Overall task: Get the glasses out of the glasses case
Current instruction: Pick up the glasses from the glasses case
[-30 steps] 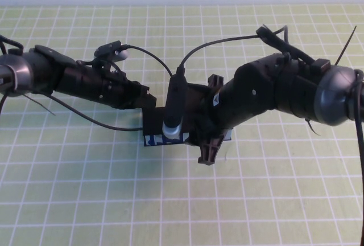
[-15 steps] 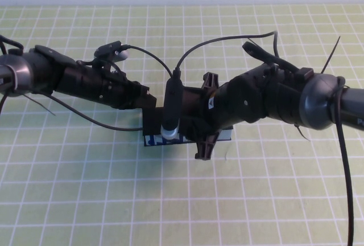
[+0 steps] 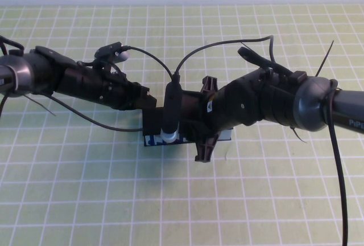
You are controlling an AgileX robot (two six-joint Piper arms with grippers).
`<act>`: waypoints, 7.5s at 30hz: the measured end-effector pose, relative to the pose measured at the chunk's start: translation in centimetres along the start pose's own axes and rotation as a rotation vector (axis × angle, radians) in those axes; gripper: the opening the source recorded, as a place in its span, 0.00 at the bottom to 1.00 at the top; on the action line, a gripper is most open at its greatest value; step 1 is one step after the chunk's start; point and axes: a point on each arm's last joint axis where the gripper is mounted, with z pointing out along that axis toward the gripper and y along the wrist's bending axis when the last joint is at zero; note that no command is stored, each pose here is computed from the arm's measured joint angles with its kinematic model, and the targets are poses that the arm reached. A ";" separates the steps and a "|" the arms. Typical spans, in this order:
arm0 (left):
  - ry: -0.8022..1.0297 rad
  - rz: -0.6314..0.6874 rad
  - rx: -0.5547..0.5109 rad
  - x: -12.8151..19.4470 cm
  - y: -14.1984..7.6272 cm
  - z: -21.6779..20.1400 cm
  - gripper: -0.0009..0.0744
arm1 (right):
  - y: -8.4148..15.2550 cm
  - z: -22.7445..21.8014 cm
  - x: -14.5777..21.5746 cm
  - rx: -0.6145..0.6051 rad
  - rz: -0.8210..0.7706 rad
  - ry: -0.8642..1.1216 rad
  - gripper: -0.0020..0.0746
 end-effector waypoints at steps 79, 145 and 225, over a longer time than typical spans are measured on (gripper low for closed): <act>-0.184 0.525 0.102 5.7 -2.9 -3.3 0.01 | -0.9 -2.8 -1.0 0.043 0.016 -0.029 0.03; -0.158 0.472 0.150 6.4 -2.5 -2.6 0.01 | -2.7 -4.0 -0.1 0.080 0.880 -0.056 0.01; -0.128 0.476 0.163 6.6 -2.5 -2.6 0.01 | -8.5 3.9 1.1 -0.045 1.069 -0.004 0.01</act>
